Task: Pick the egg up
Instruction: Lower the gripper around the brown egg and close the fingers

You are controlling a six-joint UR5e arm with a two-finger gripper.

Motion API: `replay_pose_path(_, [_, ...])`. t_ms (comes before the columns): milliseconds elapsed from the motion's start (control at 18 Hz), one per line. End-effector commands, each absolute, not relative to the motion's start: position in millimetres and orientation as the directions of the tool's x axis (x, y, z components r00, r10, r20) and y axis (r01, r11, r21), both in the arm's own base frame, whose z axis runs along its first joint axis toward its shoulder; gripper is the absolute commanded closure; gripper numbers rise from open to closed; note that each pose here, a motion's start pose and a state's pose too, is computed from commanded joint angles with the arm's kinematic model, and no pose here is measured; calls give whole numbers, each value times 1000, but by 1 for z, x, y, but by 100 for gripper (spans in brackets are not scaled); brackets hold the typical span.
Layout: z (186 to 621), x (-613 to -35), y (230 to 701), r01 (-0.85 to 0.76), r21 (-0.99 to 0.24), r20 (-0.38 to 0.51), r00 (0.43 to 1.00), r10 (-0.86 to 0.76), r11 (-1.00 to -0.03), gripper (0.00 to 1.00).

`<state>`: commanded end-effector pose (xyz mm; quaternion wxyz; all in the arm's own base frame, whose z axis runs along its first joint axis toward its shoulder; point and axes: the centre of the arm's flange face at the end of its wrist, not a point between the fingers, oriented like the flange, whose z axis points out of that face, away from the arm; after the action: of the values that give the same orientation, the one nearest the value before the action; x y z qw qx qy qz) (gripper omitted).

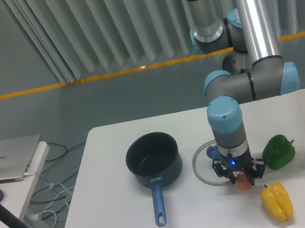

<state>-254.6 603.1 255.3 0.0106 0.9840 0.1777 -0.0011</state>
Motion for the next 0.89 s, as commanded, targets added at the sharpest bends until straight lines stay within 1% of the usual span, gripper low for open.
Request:
replay_pose_path(56, [255,-255,603,351,22,-6,936,351,-936,52])
replay_pose_path(556, [265,-254,602,351,7,-8,936,351,-936,53])
replay_pose_path(889, [283,-250,600,348,-20,-16,937,349,-937,53])
